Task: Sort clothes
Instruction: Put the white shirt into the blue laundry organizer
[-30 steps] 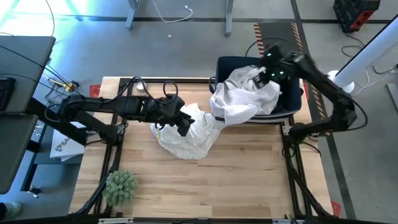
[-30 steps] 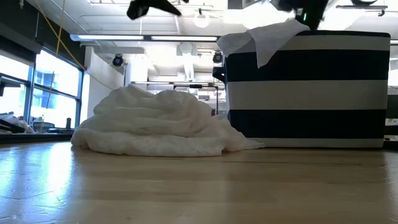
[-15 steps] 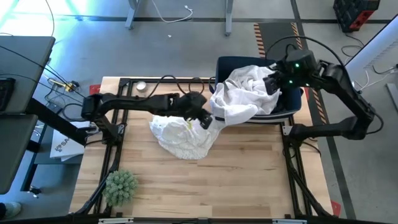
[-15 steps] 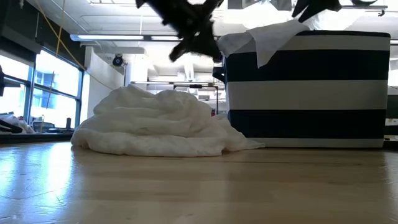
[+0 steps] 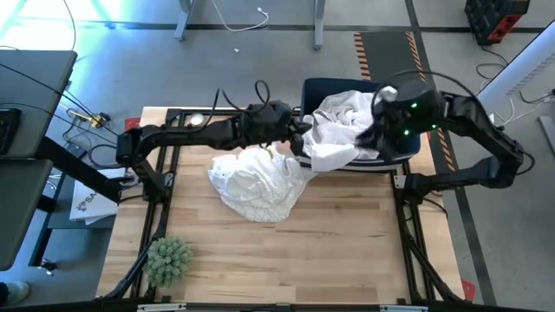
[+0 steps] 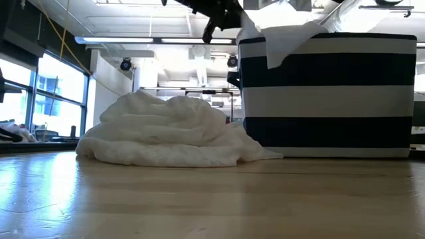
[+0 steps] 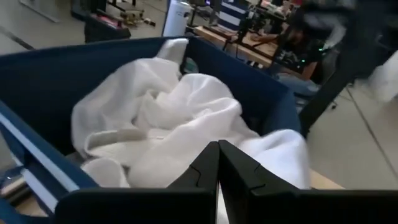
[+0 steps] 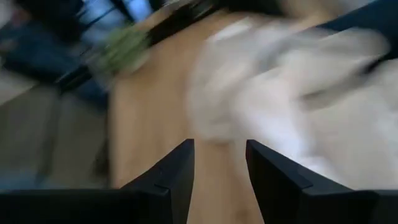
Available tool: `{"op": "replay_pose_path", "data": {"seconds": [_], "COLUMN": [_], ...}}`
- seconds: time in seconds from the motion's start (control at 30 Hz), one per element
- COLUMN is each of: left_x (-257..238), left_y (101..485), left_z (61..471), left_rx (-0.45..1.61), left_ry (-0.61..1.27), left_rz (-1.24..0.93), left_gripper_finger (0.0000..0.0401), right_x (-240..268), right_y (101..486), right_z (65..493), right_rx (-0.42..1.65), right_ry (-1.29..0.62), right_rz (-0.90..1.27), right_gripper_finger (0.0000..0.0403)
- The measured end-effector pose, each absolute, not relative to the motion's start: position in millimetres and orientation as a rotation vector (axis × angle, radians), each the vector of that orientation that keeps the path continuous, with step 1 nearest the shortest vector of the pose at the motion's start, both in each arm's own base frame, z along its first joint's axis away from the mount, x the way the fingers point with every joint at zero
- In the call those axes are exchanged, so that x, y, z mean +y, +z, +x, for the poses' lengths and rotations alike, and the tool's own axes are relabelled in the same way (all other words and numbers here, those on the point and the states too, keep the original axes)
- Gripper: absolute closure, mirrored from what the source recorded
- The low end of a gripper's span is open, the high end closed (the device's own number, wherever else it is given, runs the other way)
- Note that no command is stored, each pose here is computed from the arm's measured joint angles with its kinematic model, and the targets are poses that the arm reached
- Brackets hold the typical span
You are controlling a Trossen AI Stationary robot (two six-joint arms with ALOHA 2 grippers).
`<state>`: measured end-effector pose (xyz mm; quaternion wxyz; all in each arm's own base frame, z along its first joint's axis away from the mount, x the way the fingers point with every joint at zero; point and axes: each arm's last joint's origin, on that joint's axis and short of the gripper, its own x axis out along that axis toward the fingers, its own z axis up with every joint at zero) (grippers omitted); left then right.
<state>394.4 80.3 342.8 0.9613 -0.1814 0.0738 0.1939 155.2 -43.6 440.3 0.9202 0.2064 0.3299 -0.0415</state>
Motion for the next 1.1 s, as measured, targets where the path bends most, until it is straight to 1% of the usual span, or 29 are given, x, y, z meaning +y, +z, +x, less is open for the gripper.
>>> {"op": "replay_pose_path", "data": {"seconds": [0.1, 0.17, 0.23, 0.3, 0.47, 0.53, 0.63, 0.8, 0.87, 0.93, 0.97, 1.0, 1.1], "left_x": [91, 96, 99, 100, 98, 95, 94, 93, 93, 93, 92, 92, 90], "left_y": [343, 344, 343, 342, 341, 340, 338, 335, 334, 333, 333, 334, 338], "left_z": [393, 391, 389, 388, 388, 388, 388, 387, 387, 387, 387, 387, 386], "left_rx": [0.156, 0.157, 0.174, 0.185, 0.217, 0.230, 0.253, 0.283, 0.296, 0.304, 0.304, 0.306, 0.336], "left_ry": [0.403, 0.408, 0.415, 0.410, 0.367, 0.360, 0.352, 0.326, 0.326, 0.321, 0.316, 0.308, 0.291], "left_rz": [-0.365, -0.367, -0.369, -0.371, -0.379, -0.379, -0.381, -0.389, -0.390, -0.392, -0.393, -0.395, -0.390], "left_gripper_finger": [0.0398, 0.0398, 0.0398, 0.0398, 0.0398, 0.0398, 0.0398, 0.0398, 0.0398, 0.0398, 0.0398, 0.0398, 0.0398], "right_x": [-34, -28, -22, -17, -9, -10, -16, -33, -39, -44, -45, -46, -47], "right_y": [430, 420, 411, 407, 409, 410, 407, 390, 381, 373, 371, 371, 375], "right_z": [168, 176, 181, 187, 198, 202, 211, 234, 245, 252, 255, 256, 256], "right_rx": [0.777, 0.877, 0.979, 1.019, 0.955, 0.930, 0.941, 1.040, 1.092, 1.126, 1.126, 1.117, 1.060], "right_ry": [0.111, 0.154, 0.122, 0.110, 0.087, 0.059, 0.015, 0.001, -0.036, -0.042, -0.034, -0.022, 0.003], "right_rz": [0.448, 0.425, 0.363, 0.255, -0.077, -0.164, -0.217, -0.256, -0.267, -0.258, -0.249, -0.238, -0.180], "right_gripper_finger": [0.0261, 0.0261, 0.0261, 0.0261, 0.0261, 0.0261, 0.0257, 0.0230, 0.0228, 0.0242, 0.0259, 0.0281, 0.0371]}}
